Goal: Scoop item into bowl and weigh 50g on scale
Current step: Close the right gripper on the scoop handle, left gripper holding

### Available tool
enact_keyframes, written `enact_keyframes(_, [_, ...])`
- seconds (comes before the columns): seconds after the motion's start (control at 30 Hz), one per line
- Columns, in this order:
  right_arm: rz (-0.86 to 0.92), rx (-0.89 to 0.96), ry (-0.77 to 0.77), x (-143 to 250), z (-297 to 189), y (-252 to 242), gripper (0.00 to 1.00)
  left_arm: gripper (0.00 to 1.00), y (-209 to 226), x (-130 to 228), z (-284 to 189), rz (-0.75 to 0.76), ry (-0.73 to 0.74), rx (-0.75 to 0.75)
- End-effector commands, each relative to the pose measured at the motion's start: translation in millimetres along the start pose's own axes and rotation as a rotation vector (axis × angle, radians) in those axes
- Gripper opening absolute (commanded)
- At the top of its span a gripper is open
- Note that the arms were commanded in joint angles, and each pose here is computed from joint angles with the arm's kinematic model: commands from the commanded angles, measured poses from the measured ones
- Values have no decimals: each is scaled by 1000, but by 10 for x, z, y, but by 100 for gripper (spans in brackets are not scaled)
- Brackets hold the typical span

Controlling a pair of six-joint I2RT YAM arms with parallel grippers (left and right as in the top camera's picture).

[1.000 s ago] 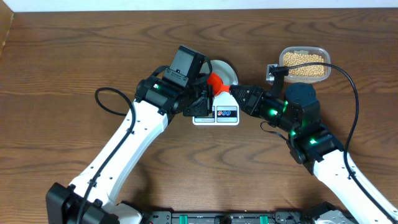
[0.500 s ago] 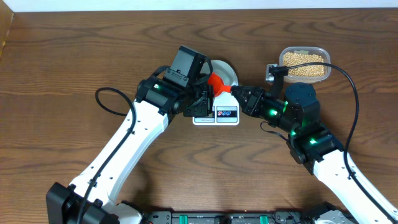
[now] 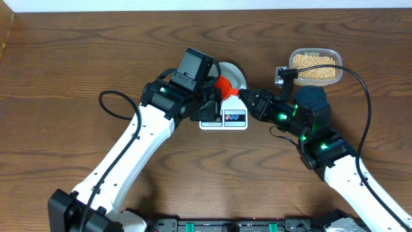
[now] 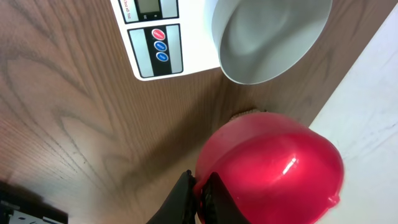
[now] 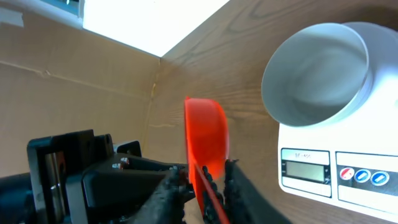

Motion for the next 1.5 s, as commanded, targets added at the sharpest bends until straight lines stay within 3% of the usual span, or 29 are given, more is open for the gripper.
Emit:
enact_keyframes(0.0, [-13, 9, -14, -30, 17, 20, 27, 7, 4, 51, -68, 9, 17, 8])
enact_keyframes(0.13, [-13, 12, -18, -35, 15, 17, 27, 7, 9, 47, -68, 16, 15, 5])
enact_keyframes(0.4, [-13, 12, -18, -35, 15, 17, 7, 7, 11, 49, -68, 24, 18, 2])
enact_keyframes(0.6, [-13, 12, -17, -34, 15, 16, 3, 8, 14, 46, -68, 26, 16, 0])
enact_keyframes(0.63, [-13, 12, -17, -34, 15, 16, 10, 7, 14, 46, -68, 26, 16, 0])
enact_keyframes(0.73, [-13, 13, -18, -35, 15, 15, 45, 7, 13, 45, -68, 25, 16, 1])
enact_keyframes(0.8, [-12, 19, -24, -40, 14, 9, 64, 7, 9, 41, -69, 24, 15, 2])
enact_keyframes(0.9, [-13, 24, -28, -43, 14, 6, 80, 7, 9, 41, -71, 24, 15, 2])
enact_keyframes(1.1, [-13, 26, -30, -44, 14, 5, 96, 7, -3, 28, -74, 20, 14, 5])
enact_keyframes(1.3, [-28, 25, -29, -43, 14, 5, 80, 7, -38, -16, -87, 6, 8, 13])
enact_keyframes(1.37, [-28, 19, -24, -41, 15, 10, 67, 8, -38, -16, -87, 6, 8, 13])
enact_keyframes(1.43, [-28, 16, -21, -38, 15, 12, 47, 7, -37, -15, -86, 6, 8, 13])
enact_keyframes(1.47, [-28, 13, -18, -36, 15, 14, 45, 7, -38, -16, -87, 6, 8, 13])
Point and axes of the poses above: each gripper's point midway between its finger pads, its own z axis out along the fingers, its own y axis along the line the jaws close on, x = y × z, the point moved 10 cm from there along -z, back along the fingers, and after that the axes turned 10 degrees about -z, right-handed, at the moved point
